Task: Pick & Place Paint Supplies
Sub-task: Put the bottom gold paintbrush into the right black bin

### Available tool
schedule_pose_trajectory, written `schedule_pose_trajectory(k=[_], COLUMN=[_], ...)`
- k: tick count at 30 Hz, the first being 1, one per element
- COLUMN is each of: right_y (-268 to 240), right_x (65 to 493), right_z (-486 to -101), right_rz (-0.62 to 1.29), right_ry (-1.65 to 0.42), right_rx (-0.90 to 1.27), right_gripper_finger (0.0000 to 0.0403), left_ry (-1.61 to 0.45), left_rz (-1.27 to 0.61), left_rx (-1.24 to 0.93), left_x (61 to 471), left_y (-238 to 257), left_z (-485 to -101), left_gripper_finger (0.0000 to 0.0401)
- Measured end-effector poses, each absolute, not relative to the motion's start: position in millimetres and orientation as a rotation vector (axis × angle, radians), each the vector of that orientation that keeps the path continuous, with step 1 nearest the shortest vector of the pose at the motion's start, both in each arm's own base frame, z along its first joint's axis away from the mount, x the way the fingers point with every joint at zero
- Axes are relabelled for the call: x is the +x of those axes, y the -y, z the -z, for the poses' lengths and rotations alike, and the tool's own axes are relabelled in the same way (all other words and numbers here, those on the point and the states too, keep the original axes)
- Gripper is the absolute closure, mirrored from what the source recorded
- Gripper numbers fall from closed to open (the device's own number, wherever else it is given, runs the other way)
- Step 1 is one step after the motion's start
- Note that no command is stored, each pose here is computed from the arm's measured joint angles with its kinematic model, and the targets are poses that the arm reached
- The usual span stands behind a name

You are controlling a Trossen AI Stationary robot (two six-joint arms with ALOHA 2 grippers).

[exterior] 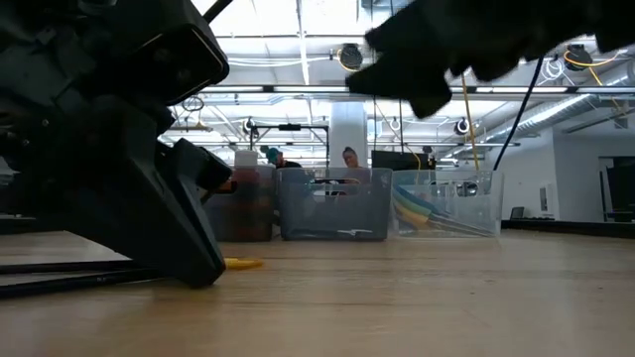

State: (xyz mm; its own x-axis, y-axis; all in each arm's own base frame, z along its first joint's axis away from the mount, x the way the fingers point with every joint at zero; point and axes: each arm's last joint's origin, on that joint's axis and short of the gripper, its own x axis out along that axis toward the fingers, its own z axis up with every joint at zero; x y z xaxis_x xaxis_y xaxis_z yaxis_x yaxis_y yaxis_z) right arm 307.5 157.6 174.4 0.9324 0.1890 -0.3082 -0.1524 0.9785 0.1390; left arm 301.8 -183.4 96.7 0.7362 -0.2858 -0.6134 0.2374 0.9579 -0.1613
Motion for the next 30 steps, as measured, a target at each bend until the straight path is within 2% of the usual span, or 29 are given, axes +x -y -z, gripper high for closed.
schedule_pose_trajectory(k=[8,17,30], right_y=[-155.6,-170.5,-157.9], right_x=[330.0,359.6,388.3], right_z=[-153.2,-131.8,-99.4], right_rz=[-0.163,-0.236,-0.202], right_ry=[-0.363,-0.405,-0.503], right_rx=[0.100,-0.073,-0.094], right_gripper_finger=[0.0200,0.0200,0.0214], left_ry=[-0.696,-0.703,-0.549], left_rz=[0.328,0.402,0.508], left_rx=[-0.079,-0.102,-0.069], left_x=[300.8,297.2,280.5], left_y=[185.1,190.8,207.0], left_z=[-96.9,-102.2,-155.0], left_gripper_finger=[0.0354,0.0354,0.0355])
